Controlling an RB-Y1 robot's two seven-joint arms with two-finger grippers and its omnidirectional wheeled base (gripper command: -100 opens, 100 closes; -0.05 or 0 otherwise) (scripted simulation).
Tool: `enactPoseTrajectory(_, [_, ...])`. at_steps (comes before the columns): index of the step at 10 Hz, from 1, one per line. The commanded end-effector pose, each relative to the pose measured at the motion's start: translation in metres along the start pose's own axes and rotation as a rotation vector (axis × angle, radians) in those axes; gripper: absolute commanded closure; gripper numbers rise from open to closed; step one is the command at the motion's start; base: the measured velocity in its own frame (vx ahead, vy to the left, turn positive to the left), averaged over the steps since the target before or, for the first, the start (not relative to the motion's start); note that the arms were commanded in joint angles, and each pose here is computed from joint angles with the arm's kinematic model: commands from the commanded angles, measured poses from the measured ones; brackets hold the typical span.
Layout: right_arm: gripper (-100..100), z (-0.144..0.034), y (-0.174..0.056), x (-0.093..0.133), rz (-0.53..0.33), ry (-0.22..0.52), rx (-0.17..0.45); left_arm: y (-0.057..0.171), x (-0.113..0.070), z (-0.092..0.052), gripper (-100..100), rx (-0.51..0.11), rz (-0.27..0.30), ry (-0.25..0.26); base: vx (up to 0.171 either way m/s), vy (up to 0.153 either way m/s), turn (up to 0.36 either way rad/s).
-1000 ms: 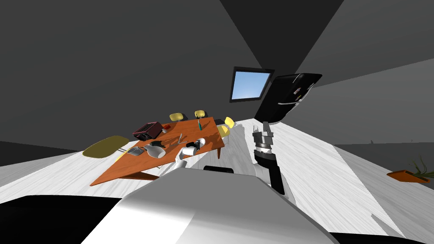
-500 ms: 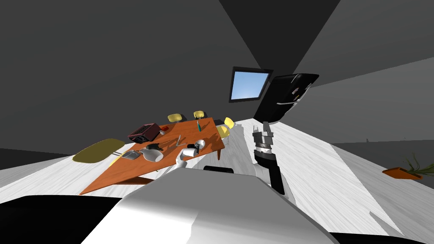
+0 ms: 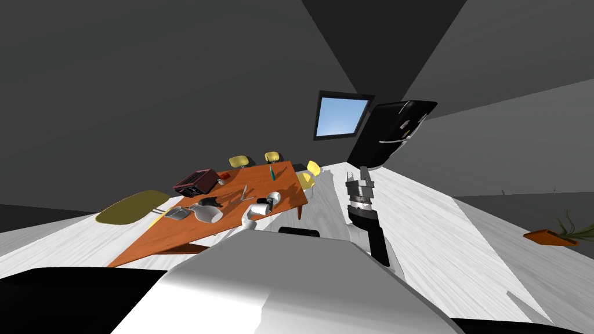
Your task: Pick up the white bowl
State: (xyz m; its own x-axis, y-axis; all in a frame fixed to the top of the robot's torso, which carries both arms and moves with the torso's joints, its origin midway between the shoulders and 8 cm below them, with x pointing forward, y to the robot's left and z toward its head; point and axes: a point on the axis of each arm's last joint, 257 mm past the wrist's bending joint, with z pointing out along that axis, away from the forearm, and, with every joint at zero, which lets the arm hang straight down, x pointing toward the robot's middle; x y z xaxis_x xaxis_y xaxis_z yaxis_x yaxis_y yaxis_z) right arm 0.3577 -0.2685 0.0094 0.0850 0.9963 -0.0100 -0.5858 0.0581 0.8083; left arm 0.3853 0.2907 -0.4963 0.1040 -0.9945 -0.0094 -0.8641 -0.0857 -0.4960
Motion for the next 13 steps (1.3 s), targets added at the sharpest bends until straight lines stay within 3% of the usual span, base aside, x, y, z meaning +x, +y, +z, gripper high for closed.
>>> enactPoseTrajectory(1, [0, 0.000, 0.000, 0.000, 0.000, 0.000, 0.000, 0.003, 0.000, 0.006, -100, 0.002, 0.000, 0.000, 0.034, 0.008, -0.004])
enactPoseTrajectory(3, [0, 0.000, 0.000, 0.000, 0.000, 0.000, 0.000, 0.004, 0.001, 0.006, -100, 0.001, 0.000, 0.000, 0.019, 0.005, -0.002])
enactPoseTrajectory(4, [0, 0.000, 0.000, 0.000, 0.000, 0.000, 0.000, 0.004, 0.001, 0.006, 100, 0.003, 0.000, 0.000, 0.000, 0.000, 0.000])
enactPoseTrajectory(8, [0, 0.000, 0.000, 0.000, 0.000, 0.000, 0.000, 0.005, 0.000, 0.006, 100, 0.002, -0.008, -0.001, 0.000, 0.000, 0.008])
enactPoseTrajectory(9, [0, 0.000, 0.000, 0.000, 0.000, 0.000, 0.000, 0.005, 0.000, 0.006, 0, 0.001, -0.007, -0.001, 0.000, 0.000, 0.000])
enactPoseTrajectory(10, [0, 0.000, 0.000, 0.000, 0.000, 0.000, 0.000, 0.000, -0.001, 0.001, 100, 0.002, 0.000, 0.000, -0.029, -0.001, -0.013])
enactPoseTrajectory(13, [0, 0.000, 0.000, 0.000, 0.000, 0.000, 0.000, -0.006, -0.001, -0.008, 100, 0.001, 0.001, 0.001, -0.031, -0.006, 0.001])
